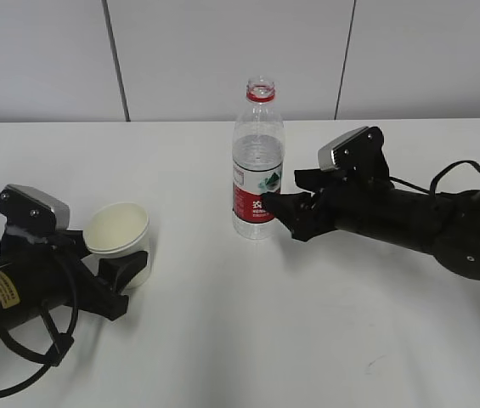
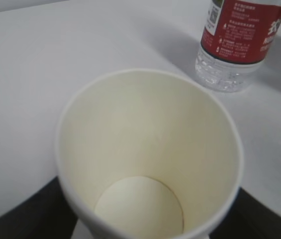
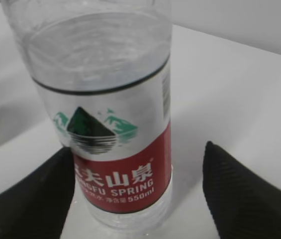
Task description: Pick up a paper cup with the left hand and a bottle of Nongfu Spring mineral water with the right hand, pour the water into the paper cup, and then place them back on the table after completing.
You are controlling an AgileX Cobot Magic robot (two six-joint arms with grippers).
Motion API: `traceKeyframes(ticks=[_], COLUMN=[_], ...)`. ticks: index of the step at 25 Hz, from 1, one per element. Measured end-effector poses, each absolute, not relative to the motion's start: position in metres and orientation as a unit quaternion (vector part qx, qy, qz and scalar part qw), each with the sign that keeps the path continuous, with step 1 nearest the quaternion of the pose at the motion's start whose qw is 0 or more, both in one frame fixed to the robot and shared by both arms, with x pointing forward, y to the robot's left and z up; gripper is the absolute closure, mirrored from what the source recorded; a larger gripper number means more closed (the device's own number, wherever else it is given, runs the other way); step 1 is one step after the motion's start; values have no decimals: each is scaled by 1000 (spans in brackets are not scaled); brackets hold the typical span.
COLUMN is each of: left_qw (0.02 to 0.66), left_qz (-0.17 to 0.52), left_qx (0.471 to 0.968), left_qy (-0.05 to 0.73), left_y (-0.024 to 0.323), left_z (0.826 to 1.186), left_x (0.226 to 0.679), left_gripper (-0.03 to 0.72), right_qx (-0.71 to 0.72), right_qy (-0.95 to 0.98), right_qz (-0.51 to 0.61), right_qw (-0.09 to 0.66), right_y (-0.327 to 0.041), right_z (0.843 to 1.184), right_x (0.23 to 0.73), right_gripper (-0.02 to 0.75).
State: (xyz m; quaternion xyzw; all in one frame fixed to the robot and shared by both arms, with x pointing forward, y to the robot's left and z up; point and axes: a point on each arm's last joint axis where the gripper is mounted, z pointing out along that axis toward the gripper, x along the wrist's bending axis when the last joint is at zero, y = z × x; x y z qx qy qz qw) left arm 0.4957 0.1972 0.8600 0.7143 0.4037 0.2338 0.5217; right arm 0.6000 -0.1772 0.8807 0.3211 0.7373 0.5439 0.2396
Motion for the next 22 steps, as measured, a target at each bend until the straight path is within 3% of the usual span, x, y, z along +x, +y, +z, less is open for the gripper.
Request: traceKeyframes(ticks=[22], left_qw=[521], left_qz=[233], left_qx=[715], left_qy=[404], left_y=[197], left_z=[860], left_x=[496], left_gripper=[239], right_qx=[271], right_qy=[748], right_qz=[564], right_qw=[221], right_y=[-146], right_z=[868], right_x=[628], right_gripper=[152])
